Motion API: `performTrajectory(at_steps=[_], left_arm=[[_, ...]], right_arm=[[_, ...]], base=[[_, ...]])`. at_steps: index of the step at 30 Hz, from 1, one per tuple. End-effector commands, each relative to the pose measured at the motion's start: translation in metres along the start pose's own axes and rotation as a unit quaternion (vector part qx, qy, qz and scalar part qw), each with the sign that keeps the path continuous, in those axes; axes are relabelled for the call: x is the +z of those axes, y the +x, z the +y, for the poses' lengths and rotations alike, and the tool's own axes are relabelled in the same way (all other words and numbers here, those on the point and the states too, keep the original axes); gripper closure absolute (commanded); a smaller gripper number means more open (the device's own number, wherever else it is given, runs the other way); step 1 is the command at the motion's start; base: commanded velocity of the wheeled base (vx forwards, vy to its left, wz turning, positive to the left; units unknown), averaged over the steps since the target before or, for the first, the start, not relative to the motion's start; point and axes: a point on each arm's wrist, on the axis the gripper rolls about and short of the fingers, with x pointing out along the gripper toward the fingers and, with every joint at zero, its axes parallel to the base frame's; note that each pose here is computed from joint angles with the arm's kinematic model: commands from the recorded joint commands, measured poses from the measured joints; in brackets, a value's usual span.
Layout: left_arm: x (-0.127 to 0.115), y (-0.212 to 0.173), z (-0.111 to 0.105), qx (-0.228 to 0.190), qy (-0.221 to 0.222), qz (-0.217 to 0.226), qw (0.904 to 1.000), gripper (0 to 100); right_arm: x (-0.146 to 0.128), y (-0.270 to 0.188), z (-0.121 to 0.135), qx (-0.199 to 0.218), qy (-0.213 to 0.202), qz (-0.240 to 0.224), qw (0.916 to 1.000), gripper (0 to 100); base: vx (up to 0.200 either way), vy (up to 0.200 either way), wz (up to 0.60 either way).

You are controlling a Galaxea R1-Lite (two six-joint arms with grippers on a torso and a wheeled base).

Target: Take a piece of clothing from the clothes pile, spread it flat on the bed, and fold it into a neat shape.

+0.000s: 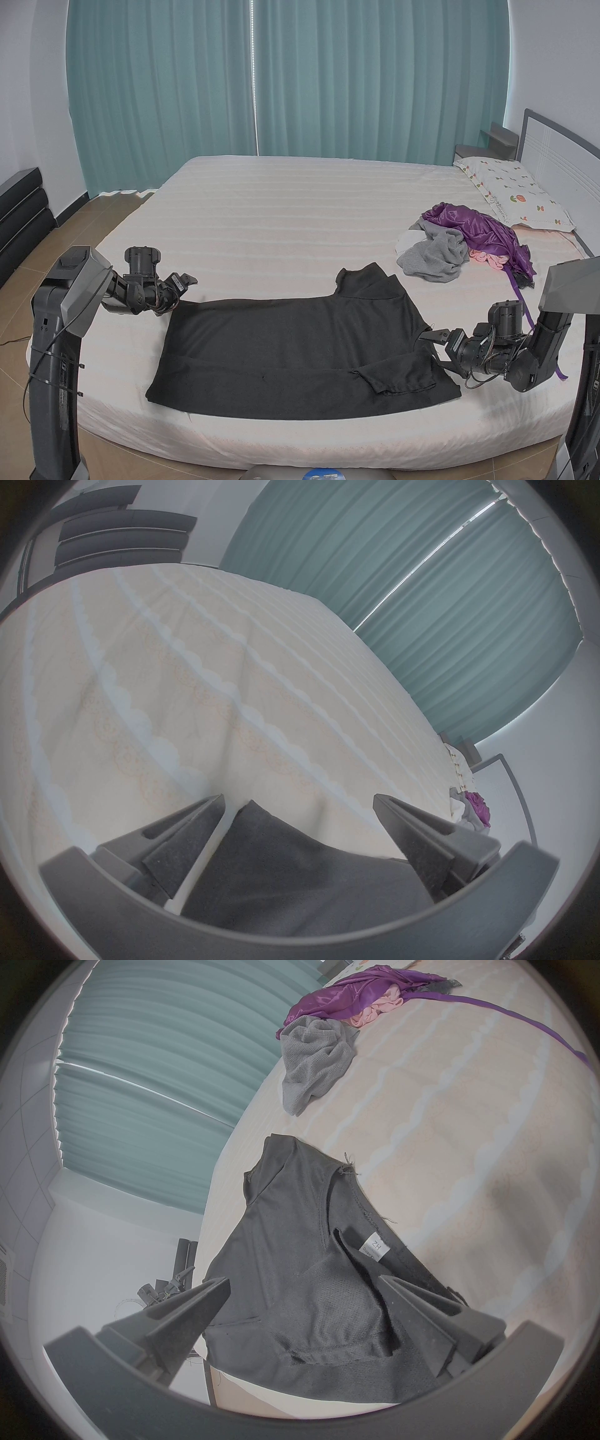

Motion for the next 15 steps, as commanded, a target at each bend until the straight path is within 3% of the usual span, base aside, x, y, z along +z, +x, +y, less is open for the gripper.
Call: performTrajectory(at_steps=[1,10,11,15], left_arm=[[-0.0021,0.0055,0.0041,0.008,0.000,-0.003,1.0000,0],[0.0034,0.0108,0.0073,0.011,-0.005,-0.008,0.9999,0],[0.0028,0.0112,0.0079,0.014,-0.006,-0.006,0.9999,100],[0.0034,0.0119,0.0076,0.016,-0.007,-0.005,0.9998,100]], right_arm=[[0.0000,0.0001,0.0000,0.001,0.000,0.001,1.0000,0],[0.0000,0.0001,0.0000,0.000,0.000,0.000,1.0000,0],[0.0000,0.0001,0.0000,0.000,0.000,0.000,1.0000,0],[0.0000,0.0001,0.0000,0.001,0.000,0.001,1.0000,0]], base=[[0.000,0.000,0.00],[0.000,0.000,0.00],[0.000,0.000,0.00],[0.000,0.000,0.00]])
